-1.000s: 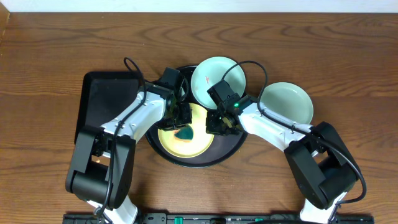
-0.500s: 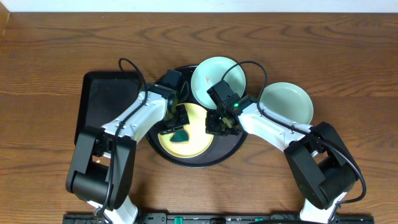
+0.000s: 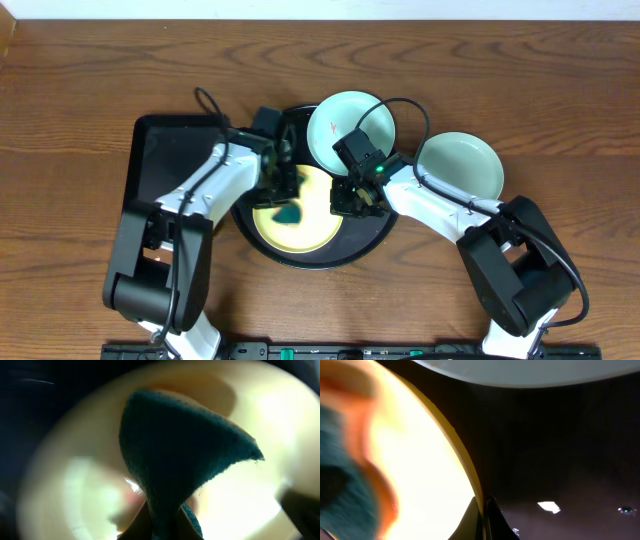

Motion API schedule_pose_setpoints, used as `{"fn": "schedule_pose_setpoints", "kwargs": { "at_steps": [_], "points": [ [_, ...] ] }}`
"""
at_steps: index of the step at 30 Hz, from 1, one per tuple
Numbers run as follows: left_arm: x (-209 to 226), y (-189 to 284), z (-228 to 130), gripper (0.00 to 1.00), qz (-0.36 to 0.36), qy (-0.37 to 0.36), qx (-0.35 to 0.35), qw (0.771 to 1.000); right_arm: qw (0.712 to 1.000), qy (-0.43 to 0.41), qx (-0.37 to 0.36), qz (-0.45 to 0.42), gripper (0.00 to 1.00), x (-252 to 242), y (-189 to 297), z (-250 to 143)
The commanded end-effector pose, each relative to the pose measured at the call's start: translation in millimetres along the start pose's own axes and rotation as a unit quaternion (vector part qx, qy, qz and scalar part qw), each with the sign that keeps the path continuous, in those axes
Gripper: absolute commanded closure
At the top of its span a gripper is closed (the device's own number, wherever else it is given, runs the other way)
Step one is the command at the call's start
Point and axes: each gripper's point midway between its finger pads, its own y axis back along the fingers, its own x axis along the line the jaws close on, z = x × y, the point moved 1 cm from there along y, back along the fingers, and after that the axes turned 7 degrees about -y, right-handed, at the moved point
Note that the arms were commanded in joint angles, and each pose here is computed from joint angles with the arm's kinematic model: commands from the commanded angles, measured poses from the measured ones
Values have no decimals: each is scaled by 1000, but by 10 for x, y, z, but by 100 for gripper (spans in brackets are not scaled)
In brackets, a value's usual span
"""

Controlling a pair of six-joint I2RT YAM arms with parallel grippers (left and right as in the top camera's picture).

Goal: Clean dirty plates on tray and stack at the side
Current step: 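Scrub the yellow plate with the sponge in the left gripper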

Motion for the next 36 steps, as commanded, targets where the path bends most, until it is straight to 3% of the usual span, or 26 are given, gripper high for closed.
{"fn": "schedule_pose_setpoints", "kwargs": {
  "at_steps": [1, 9, 17, 24, 27, 31, 36],
  "points": [
    [529, 176, 300, 93, 105, 85, -54, 989, 1000, -11, -5, 2, 99, 5, 9, 57],
    [548, 199, 316, 93, 73, 104, -46, 991, 1000, -9, -5, 2, 99, 6, 9, 58],
    [-99, 117, 27, 92, -35, 7, 20, 999, 1000, -7, -6, 3, 99, 9, 9, 61],
    [-360, 91, 116, 93, -59, -28, -8, 998, 1000, -7, -6, 3, 99, 10, 9, 61],
    [-250, 96, 283, 93, -28, -4, -44, 999, 1000, -7, -6, 3, 99, 10, 9, 61],
    [140, 145, 449, 93, 84, 60, -97, 990, 1000, -7, -6, 3, 99, 10, 9, 61],
    [161, 245, 523, 93, 98, 60, -109, 987, 1000, 4, -2, 10, 99, 35, 10, 51]
  ]
}}
